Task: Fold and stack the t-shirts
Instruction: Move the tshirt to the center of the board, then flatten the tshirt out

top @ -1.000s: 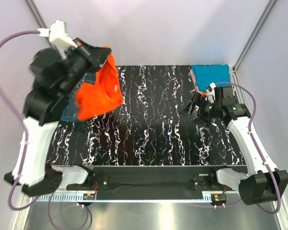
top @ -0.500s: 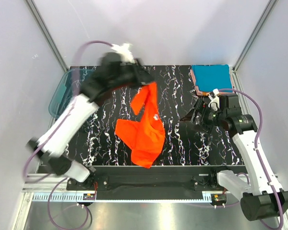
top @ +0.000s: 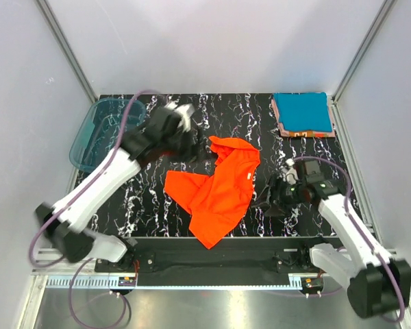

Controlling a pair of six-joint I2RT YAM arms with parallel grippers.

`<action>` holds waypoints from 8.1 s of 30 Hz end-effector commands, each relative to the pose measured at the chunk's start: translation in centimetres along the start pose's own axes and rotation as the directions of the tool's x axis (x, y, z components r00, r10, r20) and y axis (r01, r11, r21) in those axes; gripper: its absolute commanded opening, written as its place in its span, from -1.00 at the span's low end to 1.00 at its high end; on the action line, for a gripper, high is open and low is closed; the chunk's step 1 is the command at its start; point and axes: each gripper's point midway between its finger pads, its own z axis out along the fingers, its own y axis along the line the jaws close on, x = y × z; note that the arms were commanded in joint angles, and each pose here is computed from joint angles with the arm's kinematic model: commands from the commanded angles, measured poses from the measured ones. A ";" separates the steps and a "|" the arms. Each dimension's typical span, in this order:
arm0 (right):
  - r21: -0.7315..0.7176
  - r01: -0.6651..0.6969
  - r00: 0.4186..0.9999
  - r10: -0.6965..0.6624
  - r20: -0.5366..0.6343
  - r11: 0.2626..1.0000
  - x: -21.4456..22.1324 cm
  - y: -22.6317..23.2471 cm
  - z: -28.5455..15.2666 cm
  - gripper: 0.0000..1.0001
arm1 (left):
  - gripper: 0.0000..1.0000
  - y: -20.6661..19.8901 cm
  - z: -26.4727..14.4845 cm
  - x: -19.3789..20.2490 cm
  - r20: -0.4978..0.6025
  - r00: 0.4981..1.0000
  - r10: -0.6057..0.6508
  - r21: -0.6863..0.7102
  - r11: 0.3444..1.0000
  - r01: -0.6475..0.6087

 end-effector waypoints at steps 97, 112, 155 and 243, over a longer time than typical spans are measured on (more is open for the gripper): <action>0.412 -0.153 0.988 0.145 0.052 0.898 -7.6 -6.0 -1.8 -0.46 | 0.05 24.5 9.5 -3.2 -0.055 0.986 -0.156 -0.574 0.813 0.096; 0.386 -0.182 0.983 0.165 0.076 0.904 -6.6 -5.4 -2.5 -0.48 | -0.02 29.1 14.8 -1.3 -0.120 0.972 -0.203 -0.697 0.714 0.063; 0.432 -0.442 0.897 0.380 0.226 0.786 -1.5 -11.6 4.2 -0.12 | -1.00 23.7 7.7 -2.8 0.040 0.993 -0.112 -0.590 0.800 0.114; 0.085 -0.030 0.372 -0.068 0.926 0.996 -29.2 16.8 -33.4 -1.00 | -1.00 7.3 -23.8 -18.6 0.765 0.628 0.142 -0.278 0.952 0.124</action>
